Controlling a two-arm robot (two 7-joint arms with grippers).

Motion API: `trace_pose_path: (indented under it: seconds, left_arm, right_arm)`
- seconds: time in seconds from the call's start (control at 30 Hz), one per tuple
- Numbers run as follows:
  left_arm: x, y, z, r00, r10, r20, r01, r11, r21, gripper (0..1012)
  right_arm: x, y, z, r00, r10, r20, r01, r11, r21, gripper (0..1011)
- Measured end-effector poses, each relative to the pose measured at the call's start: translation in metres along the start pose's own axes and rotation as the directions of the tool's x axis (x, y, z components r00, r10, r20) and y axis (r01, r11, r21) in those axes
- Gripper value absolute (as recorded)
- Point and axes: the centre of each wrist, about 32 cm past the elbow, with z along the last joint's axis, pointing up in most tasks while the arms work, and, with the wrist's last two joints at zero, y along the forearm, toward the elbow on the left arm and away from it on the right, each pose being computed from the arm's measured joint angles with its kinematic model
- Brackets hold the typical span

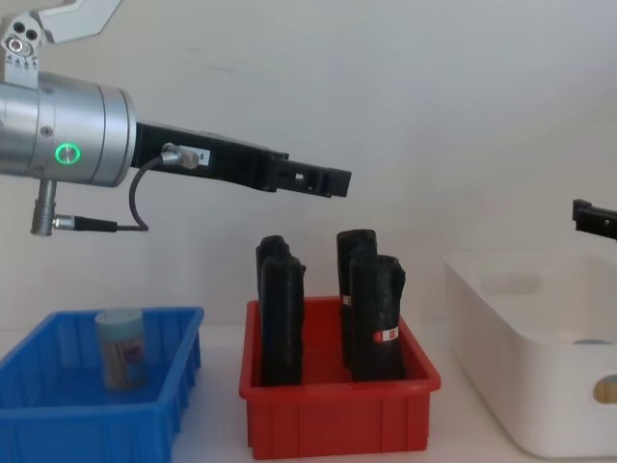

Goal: Pick the cotton swabs from the blue box and place them into the white box.

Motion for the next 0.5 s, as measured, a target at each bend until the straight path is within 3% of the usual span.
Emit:
trace_pose_path:
  seconds: [0.3, 0.5]
  left_arm:
    - [-0.0164, -0.0035, -0.0178, 0.9962, 0.083, 0.027, -0.082, 0.9964, -0.019, 1004]
    - [-0.0286, -0.0056, -0.0302, 0.9892, 0.14, 0.042, -0.139, 0.9896, -0.038, 1004]
  right_arm:
    - [-0.012, -0.021, 0.0, 0.999, 0.031, -0.011, -0.031, 0.999, -0.008, 1002]
    - [-0.022, -0.037, 0.002, 0.998, 0.055, -0.02, -0.055, 0.998, -0.012, 1002]
